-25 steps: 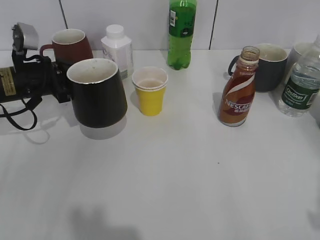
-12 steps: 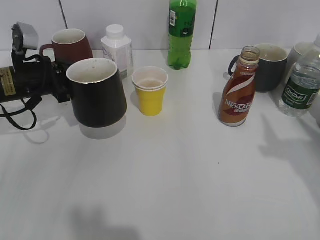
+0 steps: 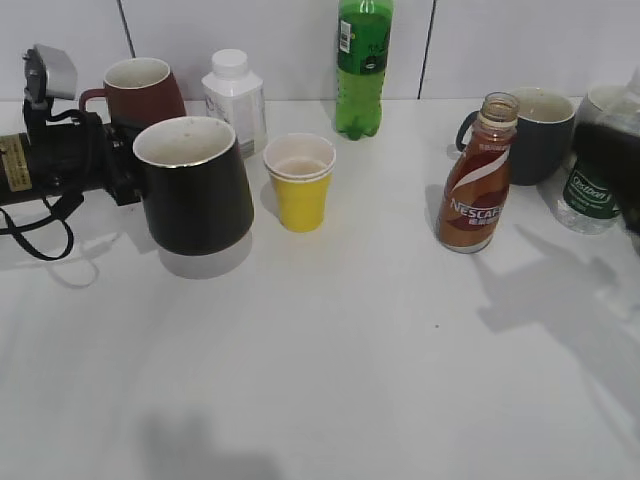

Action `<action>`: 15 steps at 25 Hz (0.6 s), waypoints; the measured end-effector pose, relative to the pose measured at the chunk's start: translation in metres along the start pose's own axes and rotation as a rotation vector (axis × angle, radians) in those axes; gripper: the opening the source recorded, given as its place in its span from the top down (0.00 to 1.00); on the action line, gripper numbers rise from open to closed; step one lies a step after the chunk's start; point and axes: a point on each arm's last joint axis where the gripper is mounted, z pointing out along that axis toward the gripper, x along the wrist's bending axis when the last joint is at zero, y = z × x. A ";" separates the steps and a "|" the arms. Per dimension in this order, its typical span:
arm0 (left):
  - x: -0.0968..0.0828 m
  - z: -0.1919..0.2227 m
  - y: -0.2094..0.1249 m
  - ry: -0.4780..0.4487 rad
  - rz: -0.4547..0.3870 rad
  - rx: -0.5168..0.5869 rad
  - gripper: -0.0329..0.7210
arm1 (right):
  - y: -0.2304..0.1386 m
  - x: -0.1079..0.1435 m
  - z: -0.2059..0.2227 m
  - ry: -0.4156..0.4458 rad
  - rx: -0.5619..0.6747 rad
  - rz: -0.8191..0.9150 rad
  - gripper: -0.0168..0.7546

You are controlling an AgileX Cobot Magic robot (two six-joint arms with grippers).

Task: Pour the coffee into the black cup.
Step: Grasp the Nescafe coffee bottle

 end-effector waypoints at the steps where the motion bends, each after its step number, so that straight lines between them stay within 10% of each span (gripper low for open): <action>1: 0.000 0.000 0.000 0.000 0.000 0.000 0.90 | -0.005 0.000 0.003 0.011 0.026 0.007 0.24; 15: 0.000 0.000 0.000 0.000 0.000 0.000 0.90 | -0.078 -0.006 0.048 0.130 0.290 0.175 0.12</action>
